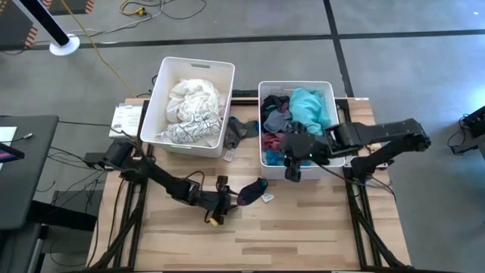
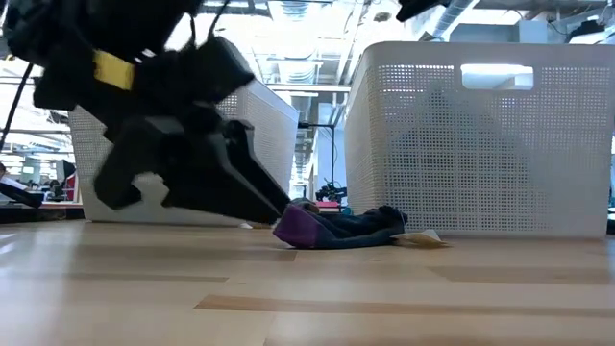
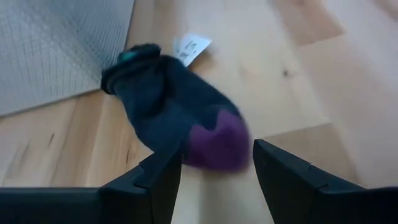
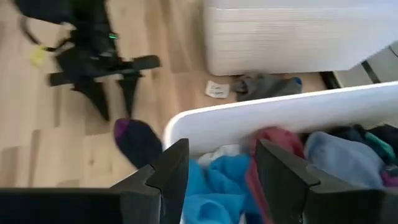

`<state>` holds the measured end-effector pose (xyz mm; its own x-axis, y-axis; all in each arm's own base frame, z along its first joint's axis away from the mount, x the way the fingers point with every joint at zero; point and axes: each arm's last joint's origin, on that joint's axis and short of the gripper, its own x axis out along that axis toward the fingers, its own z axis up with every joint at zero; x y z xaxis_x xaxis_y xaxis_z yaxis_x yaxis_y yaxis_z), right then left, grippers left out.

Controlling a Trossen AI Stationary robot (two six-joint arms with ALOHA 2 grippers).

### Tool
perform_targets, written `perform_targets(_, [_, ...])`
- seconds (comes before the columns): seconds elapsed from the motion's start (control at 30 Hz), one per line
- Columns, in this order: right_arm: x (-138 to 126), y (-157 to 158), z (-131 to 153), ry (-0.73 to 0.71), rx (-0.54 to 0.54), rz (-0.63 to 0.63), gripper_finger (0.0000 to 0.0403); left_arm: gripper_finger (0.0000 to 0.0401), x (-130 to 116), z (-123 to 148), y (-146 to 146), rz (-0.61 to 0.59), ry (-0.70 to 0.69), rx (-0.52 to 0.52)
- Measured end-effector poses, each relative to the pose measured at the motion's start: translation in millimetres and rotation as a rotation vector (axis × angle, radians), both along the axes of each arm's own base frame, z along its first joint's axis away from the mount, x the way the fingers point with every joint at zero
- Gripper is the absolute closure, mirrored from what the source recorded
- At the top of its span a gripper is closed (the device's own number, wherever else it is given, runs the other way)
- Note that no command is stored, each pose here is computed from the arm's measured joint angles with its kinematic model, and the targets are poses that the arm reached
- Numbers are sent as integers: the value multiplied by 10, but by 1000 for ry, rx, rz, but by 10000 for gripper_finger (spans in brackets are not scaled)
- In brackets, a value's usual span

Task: Sort clothes
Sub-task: Put the dark blue sock into the right white laundry bin

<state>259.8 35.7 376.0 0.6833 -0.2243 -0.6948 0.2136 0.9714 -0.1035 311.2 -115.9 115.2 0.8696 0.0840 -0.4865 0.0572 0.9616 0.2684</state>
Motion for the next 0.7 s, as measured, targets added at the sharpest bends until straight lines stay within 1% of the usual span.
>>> perform_targets(0.17, [-22,186,-8,2,-5,66,205,207,99,-64,66,0,25,-50])
perform_targets(0.3, [-8,328,-54,9,-47,72,205,208,161,-89,90,15,29,-55])
perform_targets(0.37, [27,393,-101,17,-56,76,205,216,178,-87,105,17,28,-49])
perform_targets(0.43, [61,442,-152,37,-69,82,205,231,188,-84,131,25,25,-50])
perform_targets(0.53, [141,529,-260,75,-83,100,205,266,199,-86,173,38,27,-50])
perform_targets(0.63, [230,597,-379,116,-97,112,205,312,207,-83,196,41,25,-47])
perform_targets(0.7, [283,646,-462,144,-107,122,205,347,209,-86,198,20,30,-45])
